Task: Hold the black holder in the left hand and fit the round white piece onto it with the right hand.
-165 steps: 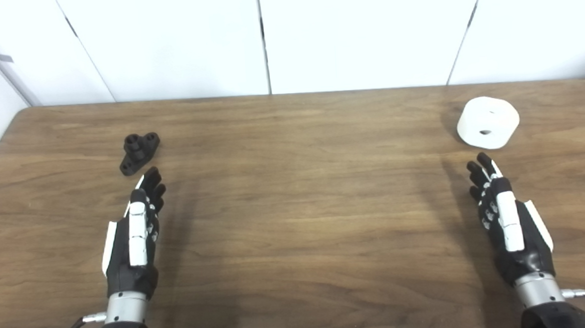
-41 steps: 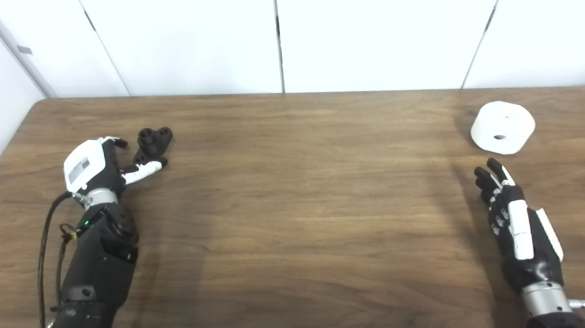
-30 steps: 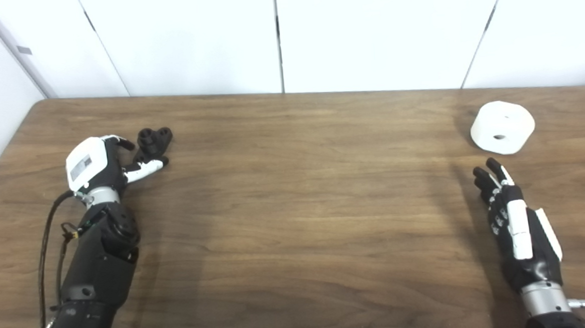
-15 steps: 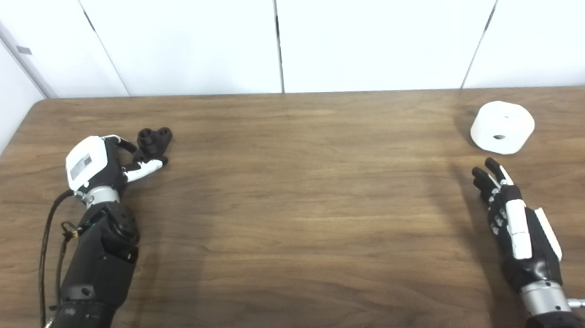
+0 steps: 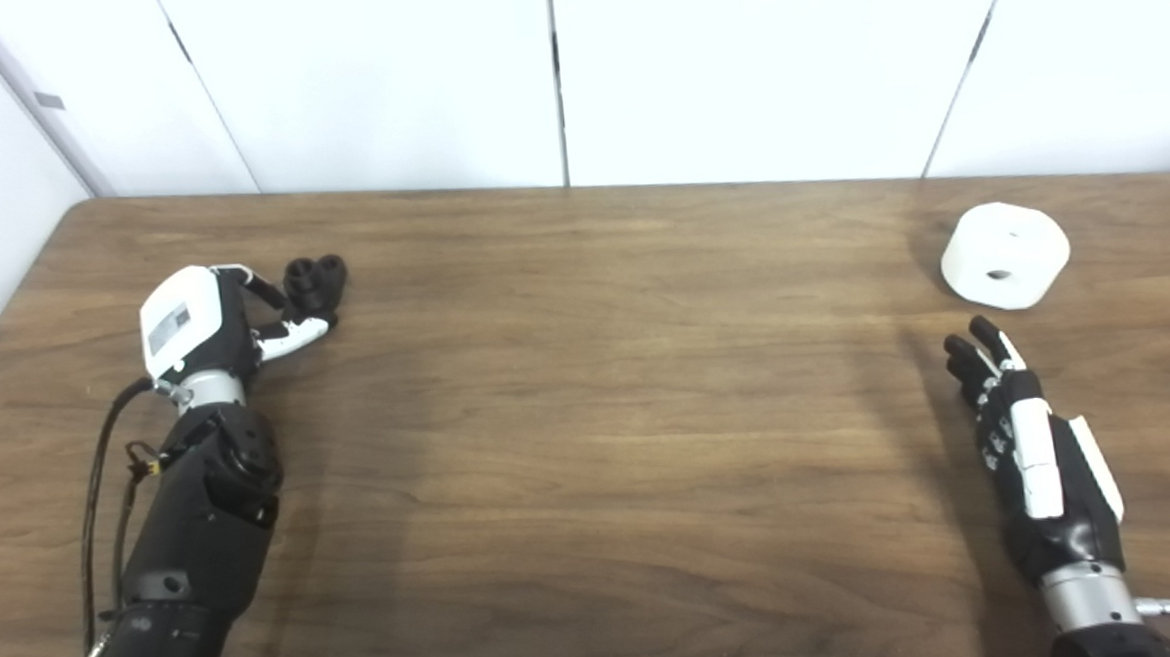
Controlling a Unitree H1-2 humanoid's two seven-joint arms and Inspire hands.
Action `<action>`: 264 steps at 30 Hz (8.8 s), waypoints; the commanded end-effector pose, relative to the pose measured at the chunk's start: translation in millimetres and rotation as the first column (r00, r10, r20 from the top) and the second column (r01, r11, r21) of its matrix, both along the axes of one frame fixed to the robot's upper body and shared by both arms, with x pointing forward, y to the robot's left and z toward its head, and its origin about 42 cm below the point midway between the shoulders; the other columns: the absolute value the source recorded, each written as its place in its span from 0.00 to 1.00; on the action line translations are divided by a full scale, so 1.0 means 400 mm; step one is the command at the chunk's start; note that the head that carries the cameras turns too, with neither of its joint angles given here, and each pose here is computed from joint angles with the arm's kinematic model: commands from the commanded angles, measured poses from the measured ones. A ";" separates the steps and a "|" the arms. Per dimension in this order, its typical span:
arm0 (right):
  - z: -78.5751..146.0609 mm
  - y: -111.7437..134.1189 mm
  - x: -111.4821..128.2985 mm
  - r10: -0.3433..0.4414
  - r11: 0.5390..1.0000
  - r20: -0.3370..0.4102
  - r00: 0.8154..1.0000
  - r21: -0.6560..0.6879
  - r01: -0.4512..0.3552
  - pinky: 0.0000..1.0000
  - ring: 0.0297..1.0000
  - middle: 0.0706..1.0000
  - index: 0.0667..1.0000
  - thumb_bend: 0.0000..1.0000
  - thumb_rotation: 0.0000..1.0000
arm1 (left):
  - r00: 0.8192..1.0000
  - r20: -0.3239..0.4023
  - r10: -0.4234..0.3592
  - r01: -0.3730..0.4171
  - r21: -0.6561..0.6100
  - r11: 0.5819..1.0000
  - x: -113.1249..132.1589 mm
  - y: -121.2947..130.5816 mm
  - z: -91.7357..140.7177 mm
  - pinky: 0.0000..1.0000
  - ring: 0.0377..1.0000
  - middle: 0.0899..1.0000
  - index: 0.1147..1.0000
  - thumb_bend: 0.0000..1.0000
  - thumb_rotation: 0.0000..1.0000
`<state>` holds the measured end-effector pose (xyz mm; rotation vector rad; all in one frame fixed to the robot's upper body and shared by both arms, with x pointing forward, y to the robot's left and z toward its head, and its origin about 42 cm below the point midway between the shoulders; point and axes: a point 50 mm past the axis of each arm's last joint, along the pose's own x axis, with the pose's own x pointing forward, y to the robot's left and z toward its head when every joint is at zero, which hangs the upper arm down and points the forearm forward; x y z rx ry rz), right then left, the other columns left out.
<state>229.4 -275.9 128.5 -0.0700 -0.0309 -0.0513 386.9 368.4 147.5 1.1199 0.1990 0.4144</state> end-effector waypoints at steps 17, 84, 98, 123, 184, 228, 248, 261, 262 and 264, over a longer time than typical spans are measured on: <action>0.014 0.001 -0.012 0.005 1.000 0.007 1.000 -0.007 -0.005 1.00 0.95 0.90 0.95 0.54 1.00 | 0.999 0.043 -0.004 0.003 0.017 1.000 0.013 0.015 0.046 0.94 0.85 0.73 0.42 0.52 0.05; 0.037 0.051 -0.019 0.018 0.998 -0.019 1.000 -0.061 -0.019 1.00 0.93 0.88 0.92 0.62 1.00 | 0.606 -0.025 -0.795 0.773 -0.218 0.596 -0.385 -0.545 -0.048 0.99 0.91 0.80 0.42 0.52 0.06; 0.146 -0.017 -0.026 -0.024 0.996 0.071 0.997 -0.083 0.030 1.00 0.93 0.90 0.94 0.56 0.90 | 0.610 -0.039 -0.791 0.772 -0.195 0.605 -0.410 -0.536 -0.035 0.97 0.90 0.78 0.42 0.52 0.06; 0.473 -0.226 0.162 -0.008 0.731 0.188 0.982 -0.669 0.134 0.88 0.90 0.88 0.81 0.76 0.35 | 0.611 -0.096 -0.786 0.764 -0.186 0.617 -0.434 -0.523 -0.006 0.92 0.88 0.76 0.42 0.52 0.06; 0.424 -0.203 0.524 -0.112 0.322 -0.212 0.971 -0.932 -0.167 0.98 1.00 0.96 0.76 0.98 0.34 | 0.610 -0.121 -0.783 0.762 -0.178 0.622 -0.444 -0.496 0.011 0.91 0.87 0.76 0.42 0.52 0.06; 0.416 -0.190 0.525 -0.090 0.301 -0.191 0.977 -0.941 -0.156 0.94 1.00 0.90 0.70 0.92 0.31 | 0.605 -0.138 -0.784 0.762 -0.187 0.620 -0.446 -0.504 0.011 0.91 0.87 0.76 0.42 0.52 0.06; 0.421 -0.189 0.525 -0.074 0.346 -0.172 0.982 -0.928 -0.136 0.91 0.97 0.84 0.59 0.84 0.23 | 0.604 -0.134 -0.786 0.765 -0.182 0.618 -0.445 -0.505 0.013 0.90 0.87 0.76 0.42 0.52 0.06; 0.416 -0.193 0.523 -0.069 0.339 -0.169 0.983 -0.931 -0.136 0.88 0.95 0.82 0.45 0.53 0.15 | 0.608 -0.129 -0.784 0.763 -0.179 0.621 -0.444 -0.508 0.013 0.90 0.87 0.76 0.42 0.52 0.06; 0.415 -0.193 0.523 -0.068 0.338 -0.168 0.983 -0.931 -0.136 0.88 0.95 0.82 0.45 0.53 0.15 | 0.608 -0.131 -0.783 0.763 -0.178 0.621 -0.444 -0.509 0.014 0.90 0.87 0.76 0.42 0.52 0.06; 0.415 -0.193 0.523 -0.065 0.335 -0.167 0.984 -0.932 -0.136 0.88 0.95 0.81 0.45 0.53 0.14 | 0.605 -0.133 -0.785 0.764 -0.181 0.619 -0.443 -0.509 0.015 0.91 0.87 0.76 0.42 0.52 0.06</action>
